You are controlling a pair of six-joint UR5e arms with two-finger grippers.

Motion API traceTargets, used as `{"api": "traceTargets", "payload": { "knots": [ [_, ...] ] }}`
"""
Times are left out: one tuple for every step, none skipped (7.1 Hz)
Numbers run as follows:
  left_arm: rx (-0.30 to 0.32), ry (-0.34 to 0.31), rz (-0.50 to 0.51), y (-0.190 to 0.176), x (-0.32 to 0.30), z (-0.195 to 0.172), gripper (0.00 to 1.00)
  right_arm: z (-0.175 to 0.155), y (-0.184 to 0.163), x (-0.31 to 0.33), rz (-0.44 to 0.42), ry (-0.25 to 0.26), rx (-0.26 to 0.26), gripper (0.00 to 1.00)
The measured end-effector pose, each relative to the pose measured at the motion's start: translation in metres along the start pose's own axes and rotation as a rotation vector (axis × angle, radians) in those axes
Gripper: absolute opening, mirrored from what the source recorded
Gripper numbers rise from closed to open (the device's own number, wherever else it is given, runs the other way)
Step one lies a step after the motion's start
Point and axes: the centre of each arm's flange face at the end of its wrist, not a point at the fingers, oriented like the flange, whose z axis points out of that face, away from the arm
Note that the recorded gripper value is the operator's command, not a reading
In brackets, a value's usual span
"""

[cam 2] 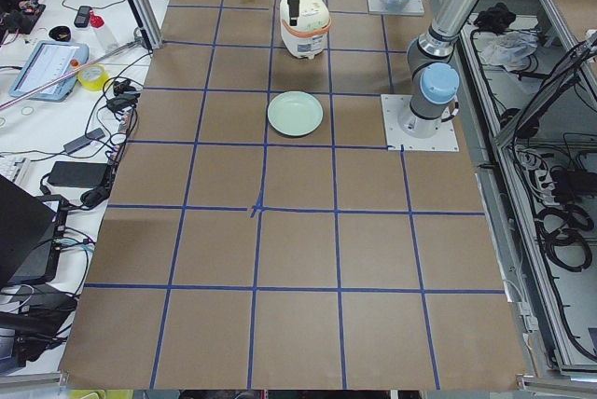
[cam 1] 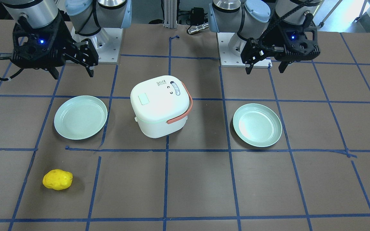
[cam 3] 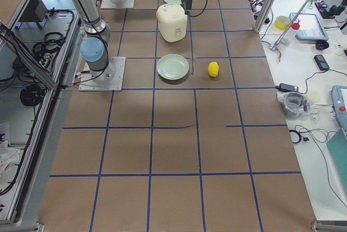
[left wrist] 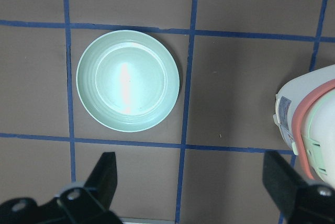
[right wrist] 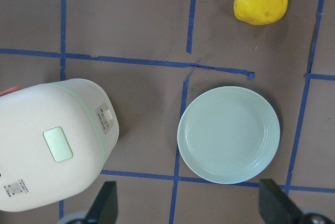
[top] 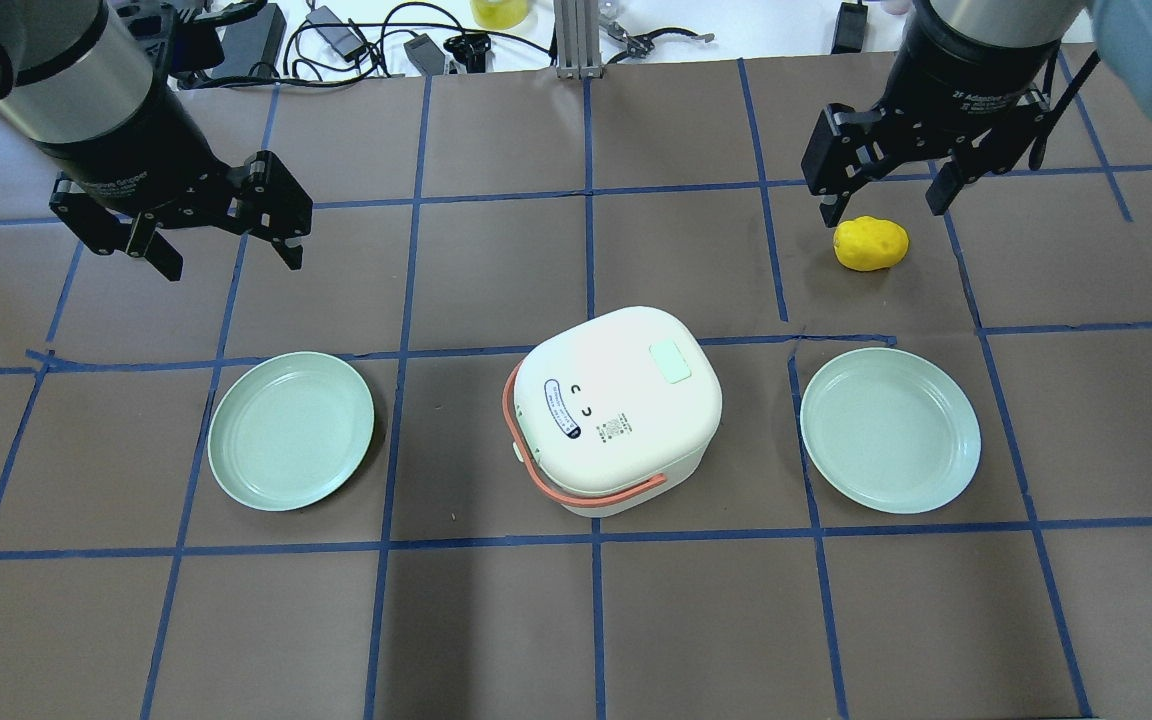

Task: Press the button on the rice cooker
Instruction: 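Move the right gripper over the rice cooker's green lid button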

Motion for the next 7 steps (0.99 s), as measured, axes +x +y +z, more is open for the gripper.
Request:
{"api": "traceTargets", "payload": {
  "knots": [
    [0.0,0.0,0.0,0.0,0.0,0.0,1.0,0.002,0.0,-0.008,-0.012,-0.021,-0.002,0.26],
    [0.0,0.0,0.0,0.0,0.0,0.0,1.0,0.004,0.0,-0.019,-0.027,-0.034,-0.006,0.21],
    [0.0,0.0,0.0,0.0,0.0,0.0,1.0,0.008,0.001,-0.031,-0.032,-0.038,-0.015,0.11],
    [0.0,0.0,0.0,0.0,0.0,0.0,1.0,0.013,0.002,-0.045,-0.031,-0.039,-0.024,0.05],
    [0.0,0.0,0.0,0.0,0.0,0.0,1.0,0.016,0.004,-0.06,-0.042,-0.039,-0.032,0.01],
    [0.0,0.0,0.0,0.0,0.0,0.0,1.0,0.022,0.007,-0.073,-0.06,-0.041,-0.045,0.0],
    [0.0,0.0,0.0,0.0,0.0,0.0,1.0,0.033,0.01,-0.084,-0.077,-0.049,-0.067,0.0]
  ]
}}
